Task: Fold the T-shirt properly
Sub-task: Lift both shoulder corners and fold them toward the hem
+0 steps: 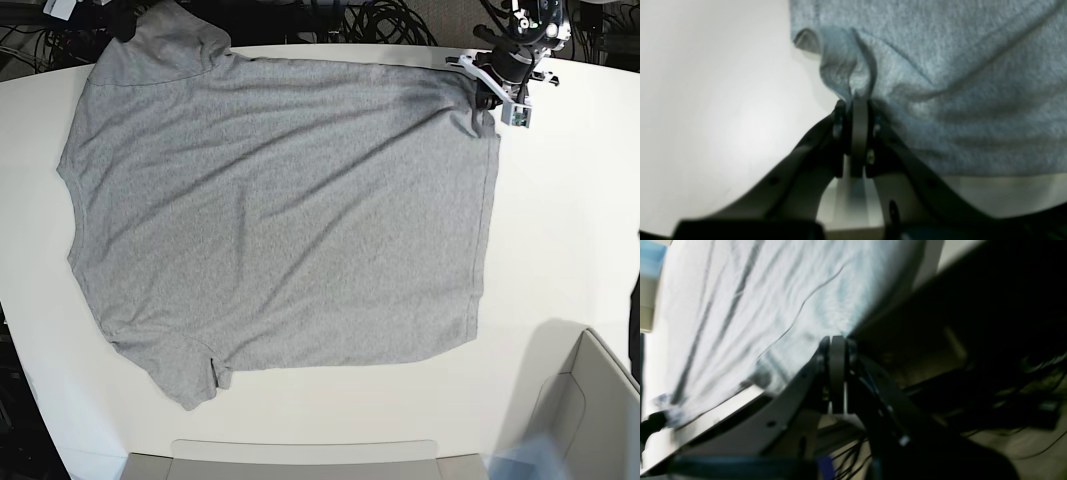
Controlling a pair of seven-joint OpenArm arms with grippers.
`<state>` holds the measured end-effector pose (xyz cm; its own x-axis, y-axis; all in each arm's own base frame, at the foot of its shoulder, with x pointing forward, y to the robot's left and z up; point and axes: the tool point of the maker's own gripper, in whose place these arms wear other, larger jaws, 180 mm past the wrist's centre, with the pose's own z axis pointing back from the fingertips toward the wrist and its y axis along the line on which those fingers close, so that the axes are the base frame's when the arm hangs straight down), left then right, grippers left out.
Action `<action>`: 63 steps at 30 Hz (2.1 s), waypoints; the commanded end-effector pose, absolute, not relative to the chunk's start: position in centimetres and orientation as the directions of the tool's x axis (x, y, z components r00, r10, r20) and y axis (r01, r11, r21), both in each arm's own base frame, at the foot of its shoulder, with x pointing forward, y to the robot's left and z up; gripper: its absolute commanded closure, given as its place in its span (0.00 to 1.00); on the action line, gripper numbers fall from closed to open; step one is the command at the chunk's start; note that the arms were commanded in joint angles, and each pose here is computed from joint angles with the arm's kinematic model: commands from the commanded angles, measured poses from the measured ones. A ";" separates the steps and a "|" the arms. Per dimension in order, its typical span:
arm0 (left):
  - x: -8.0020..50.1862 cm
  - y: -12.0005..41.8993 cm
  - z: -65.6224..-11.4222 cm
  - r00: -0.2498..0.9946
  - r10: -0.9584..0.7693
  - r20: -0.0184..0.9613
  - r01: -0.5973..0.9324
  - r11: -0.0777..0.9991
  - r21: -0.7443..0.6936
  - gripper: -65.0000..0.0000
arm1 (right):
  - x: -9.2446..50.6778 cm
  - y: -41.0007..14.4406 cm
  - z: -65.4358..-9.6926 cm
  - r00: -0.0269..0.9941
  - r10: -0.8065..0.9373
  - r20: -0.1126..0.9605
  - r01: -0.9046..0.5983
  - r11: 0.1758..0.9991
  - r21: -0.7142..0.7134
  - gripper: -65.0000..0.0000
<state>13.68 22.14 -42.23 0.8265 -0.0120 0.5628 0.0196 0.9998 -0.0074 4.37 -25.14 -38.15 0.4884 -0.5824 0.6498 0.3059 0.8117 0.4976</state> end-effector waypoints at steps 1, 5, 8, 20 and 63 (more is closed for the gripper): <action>14.5 22.3 -41.2 0.803 -0.020 0.595 0.025 1.000 0.000 1.00 | 4.8 -25.0 -37.5 0.471 -0.586 0.659 0.289 0.808 0.513 1.00; 14.6 22.3 -41.2 0.802 -0.020 0.597 0.024 1.000 0.001 1.00 | 5.5 -25.3 -37.2 0.456 -0.583 0.673 0.282 0.812 0.512 1.00; 14.7 22.4 -41.2 0.801 -0.019 0.598 0.023 1.000 0.002 1.00 | 6.2 -26.1 -36.6 0.434 -0.574 0.695 0.278 0.818 0.503 1.00; 18.5 25.8 -38.4 0.755 0.097 0.648 -0.141 0.990 0.017 1.00 | 10.6 -29.9 -33.1 0.443 -0.373 0.815 0.160 0.928 0.337 1.00; 29.6 25.2 -38.1 0.738 0.256 0.625 -0.215 0.966 -0.142 1.00 | 32.8 -35.5 -33.6 0.533 -0.239 0.812 0.166 0.970 0.177 1.00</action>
<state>28.33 24.42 -39.67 0.7719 0.2665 0.5772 -0.2149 0.9638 -0.1576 31.65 -33.98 -35.67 0.5818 -0.2644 0.7692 0.1627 0.9644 0.2084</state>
